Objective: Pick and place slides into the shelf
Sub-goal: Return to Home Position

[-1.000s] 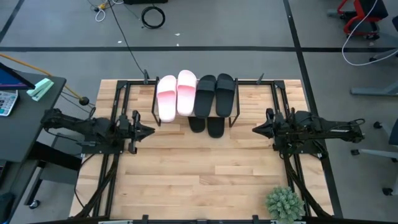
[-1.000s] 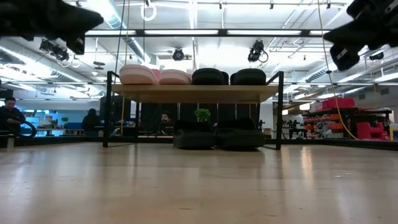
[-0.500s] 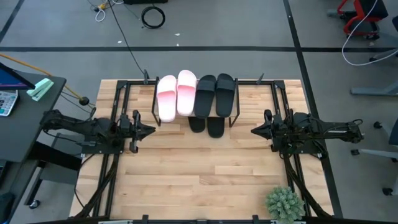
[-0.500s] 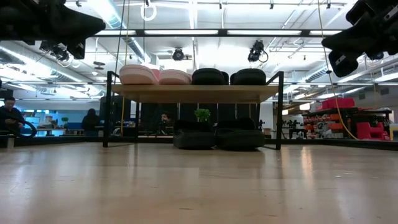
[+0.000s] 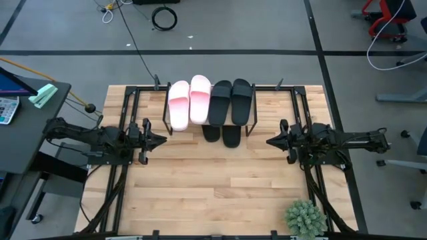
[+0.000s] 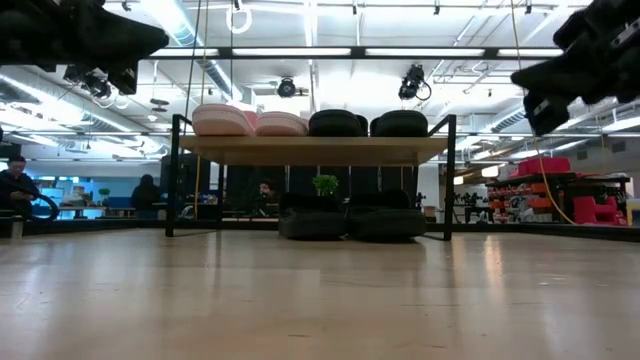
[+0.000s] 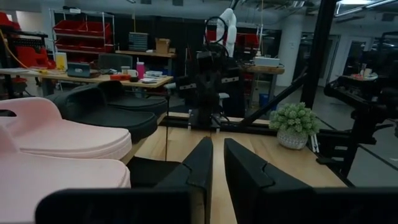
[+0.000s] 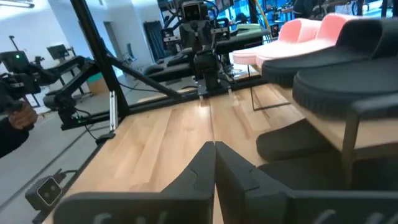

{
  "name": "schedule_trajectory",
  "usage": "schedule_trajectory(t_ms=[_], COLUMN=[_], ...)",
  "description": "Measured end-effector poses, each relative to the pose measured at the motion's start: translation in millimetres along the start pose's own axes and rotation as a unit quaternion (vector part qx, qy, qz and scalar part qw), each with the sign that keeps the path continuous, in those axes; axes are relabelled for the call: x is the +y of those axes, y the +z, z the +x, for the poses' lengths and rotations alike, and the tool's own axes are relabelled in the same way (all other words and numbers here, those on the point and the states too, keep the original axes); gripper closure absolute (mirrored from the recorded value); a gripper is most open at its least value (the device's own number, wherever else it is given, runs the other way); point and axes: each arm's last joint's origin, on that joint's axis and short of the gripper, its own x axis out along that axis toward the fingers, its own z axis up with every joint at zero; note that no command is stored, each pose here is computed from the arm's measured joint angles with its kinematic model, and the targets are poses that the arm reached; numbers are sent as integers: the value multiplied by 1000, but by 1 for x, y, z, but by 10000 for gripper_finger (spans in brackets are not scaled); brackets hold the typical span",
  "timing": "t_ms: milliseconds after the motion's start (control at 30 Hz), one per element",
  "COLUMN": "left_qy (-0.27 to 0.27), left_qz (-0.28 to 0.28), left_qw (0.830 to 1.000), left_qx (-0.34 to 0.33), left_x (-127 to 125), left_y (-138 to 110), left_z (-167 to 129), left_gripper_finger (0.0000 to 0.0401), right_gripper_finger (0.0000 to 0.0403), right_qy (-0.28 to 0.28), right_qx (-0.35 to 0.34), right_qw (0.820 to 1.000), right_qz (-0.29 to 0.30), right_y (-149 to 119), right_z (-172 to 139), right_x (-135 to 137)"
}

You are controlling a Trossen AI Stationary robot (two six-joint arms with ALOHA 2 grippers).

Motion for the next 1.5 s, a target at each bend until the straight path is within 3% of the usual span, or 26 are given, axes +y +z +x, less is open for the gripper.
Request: schedule_trajectory(t_ms=[133,467,667,1200,1500], left_qy=[-5,-17,-13,-4,6], left_qz=[5,17,-9,-7,-39], left_qw=[1000,999,998,993,988], left_qx=[8,21,58,117,150], left_x=[0,-1,0,1,2], left_y=[-1,-4,-11,-23,-29], left_z=[0,0,-1,-3,-4], left_gripper_finger=[359,357,359,365,359], right_gripper_finger=[389,389,389,389,389], right_qy=[2,-5,-7,-6,-6], right_qx=[-6,13,15,16,16], right_qw=[1000,1000,997,997,997], right_qz=[13,13,72,72,72], right_y=[-18,-21,-21,-21,-21], right_z=[5,5,5,5,5], right_x=[-5,-6,-6,-6,-6])
